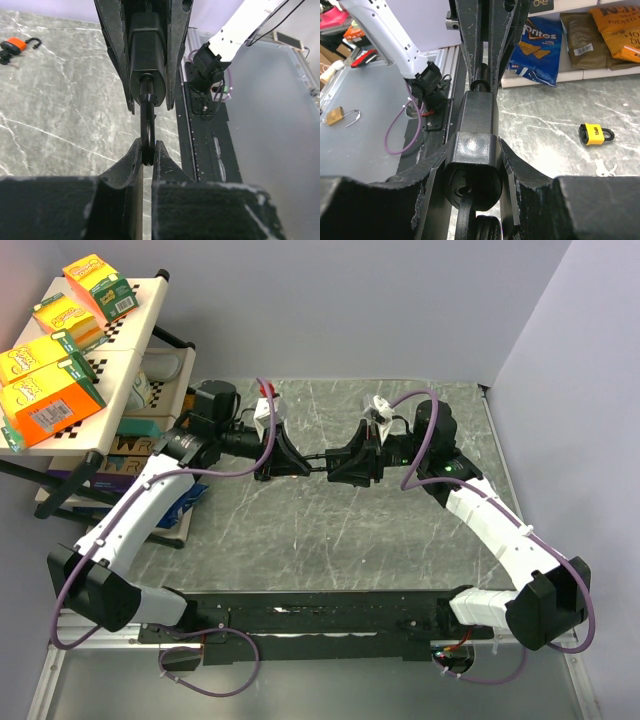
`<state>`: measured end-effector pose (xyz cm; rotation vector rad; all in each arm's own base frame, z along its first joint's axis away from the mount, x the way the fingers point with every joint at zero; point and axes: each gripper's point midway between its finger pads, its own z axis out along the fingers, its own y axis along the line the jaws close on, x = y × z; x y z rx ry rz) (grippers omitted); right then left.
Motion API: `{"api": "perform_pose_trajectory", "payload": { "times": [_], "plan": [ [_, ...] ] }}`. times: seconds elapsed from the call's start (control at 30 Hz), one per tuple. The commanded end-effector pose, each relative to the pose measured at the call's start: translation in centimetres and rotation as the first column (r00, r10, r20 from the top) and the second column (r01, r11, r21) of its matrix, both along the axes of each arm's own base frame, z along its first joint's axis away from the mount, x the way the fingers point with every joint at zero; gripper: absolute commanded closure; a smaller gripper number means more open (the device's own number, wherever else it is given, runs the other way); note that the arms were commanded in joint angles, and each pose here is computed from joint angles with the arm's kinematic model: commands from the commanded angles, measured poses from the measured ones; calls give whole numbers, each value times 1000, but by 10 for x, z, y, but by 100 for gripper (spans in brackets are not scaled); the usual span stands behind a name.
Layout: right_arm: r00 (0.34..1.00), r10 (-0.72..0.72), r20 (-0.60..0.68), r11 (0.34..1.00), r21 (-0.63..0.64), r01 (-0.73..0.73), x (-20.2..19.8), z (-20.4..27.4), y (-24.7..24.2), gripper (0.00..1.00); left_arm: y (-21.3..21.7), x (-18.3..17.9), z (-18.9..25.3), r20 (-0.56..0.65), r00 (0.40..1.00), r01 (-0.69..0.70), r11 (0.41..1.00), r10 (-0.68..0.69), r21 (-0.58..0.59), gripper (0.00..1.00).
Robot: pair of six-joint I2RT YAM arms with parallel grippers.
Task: Lock with the key
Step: Lock the lock.
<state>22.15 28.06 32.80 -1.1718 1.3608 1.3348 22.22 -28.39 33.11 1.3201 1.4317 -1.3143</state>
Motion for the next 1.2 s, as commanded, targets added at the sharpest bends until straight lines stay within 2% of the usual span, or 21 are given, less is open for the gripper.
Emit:
{"api": "perform_pose_trajectory", "payload": {
  "times": [0.0,0.3,0.43,0.7,0.73,0.9,1.17],
  "plan": [
    [991,27,128,998,44,-33,-1,25,10,100,-13,-22,35,44,991,134,987,-130,-87,99],
    [985,58,163,996,60,-69,-3,28,17,100,-22,-22,35,27,985,173,980,-171,-93,99],
    [984,96,148,993,59,-106,-10,26,24,100,-28,-17,35,33,989,150,984,-147,-94,99],
    [980,160,121,981,89,-172,-27,24,46,100,-50,4,38,226,973,76,991,-50,-110,99],
    [981,166,101,980,91,-175,-27,23,49,100,-53,7,36,186,981,71,991,-50,-110,99],
    [974,211,83,972,91,-218,-32,26,58,100,-60,-2,40,153,982,131,983,-111,-126,99],
    [964,261,47,960,90,-264,-40,17,69,100,-68,-14,54,186,975,158,972,-125,-174,99]
  ]
}}
